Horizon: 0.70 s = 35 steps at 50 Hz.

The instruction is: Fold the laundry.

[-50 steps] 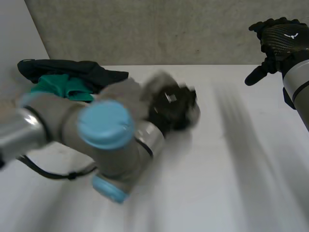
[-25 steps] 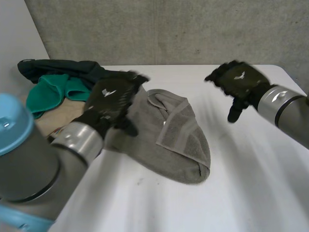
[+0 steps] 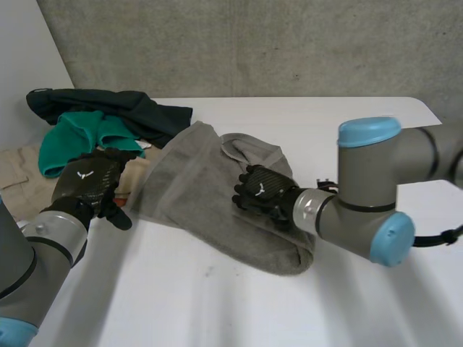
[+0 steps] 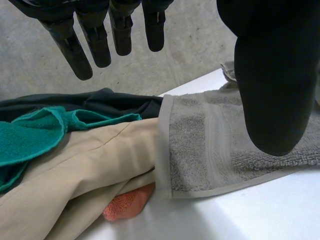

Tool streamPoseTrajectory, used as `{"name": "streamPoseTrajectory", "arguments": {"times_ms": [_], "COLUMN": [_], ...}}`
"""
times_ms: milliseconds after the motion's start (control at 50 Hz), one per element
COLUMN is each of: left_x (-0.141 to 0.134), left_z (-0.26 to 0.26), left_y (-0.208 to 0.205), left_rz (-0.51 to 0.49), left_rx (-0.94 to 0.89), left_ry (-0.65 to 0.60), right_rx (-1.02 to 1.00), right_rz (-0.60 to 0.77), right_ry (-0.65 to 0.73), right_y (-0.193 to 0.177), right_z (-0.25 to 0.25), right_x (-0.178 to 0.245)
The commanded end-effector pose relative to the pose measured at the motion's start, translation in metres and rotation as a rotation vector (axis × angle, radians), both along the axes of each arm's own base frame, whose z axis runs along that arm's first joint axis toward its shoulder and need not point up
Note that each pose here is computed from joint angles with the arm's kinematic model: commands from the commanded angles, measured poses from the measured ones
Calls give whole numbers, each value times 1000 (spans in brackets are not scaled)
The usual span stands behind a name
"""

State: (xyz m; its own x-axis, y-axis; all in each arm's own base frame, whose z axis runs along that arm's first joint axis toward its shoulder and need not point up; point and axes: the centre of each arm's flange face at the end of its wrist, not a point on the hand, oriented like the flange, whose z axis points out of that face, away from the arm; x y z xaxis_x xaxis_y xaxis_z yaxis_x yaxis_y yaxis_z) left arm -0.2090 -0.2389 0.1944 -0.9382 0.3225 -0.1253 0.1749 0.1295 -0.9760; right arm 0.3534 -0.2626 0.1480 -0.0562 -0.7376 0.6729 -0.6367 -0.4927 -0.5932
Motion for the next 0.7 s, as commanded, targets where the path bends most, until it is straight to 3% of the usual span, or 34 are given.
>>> {"name": "streamPoseTrajectory", "arguments": {"times_ms": [20, 140, 220, 280, 400, 560, 700], "left_x": [-2, -2, -3, -3, -6, -23, -34], "left_z": [0, 1, 3, 4, 1, -21, -42], "left_y": [4, 4, 3, 2, 2, 7, 3], "left_rz": [-11, -12, -12, -14, -35, -118, -150], "left_rx": [1, -3, -9, -14, -5, 70, 128], "left_ry": [1, 3, 4, 6, 8, 2, -19], "right_rx": [-69, -152, -138, -109, -156, -202, -201], "right_rz": [-42, -31, -71, -120, -186, -359, -422], "right_ry": [82, 104, -24, -227, -456, -623, -762], "right_y": [-12, -17, -13, -3, 13, 22, 42], "right_z": [-22, -12, 24, 79, 153, 207, 244], "right_x": [8, 11, 14, 10, -8, -31, -52]}}
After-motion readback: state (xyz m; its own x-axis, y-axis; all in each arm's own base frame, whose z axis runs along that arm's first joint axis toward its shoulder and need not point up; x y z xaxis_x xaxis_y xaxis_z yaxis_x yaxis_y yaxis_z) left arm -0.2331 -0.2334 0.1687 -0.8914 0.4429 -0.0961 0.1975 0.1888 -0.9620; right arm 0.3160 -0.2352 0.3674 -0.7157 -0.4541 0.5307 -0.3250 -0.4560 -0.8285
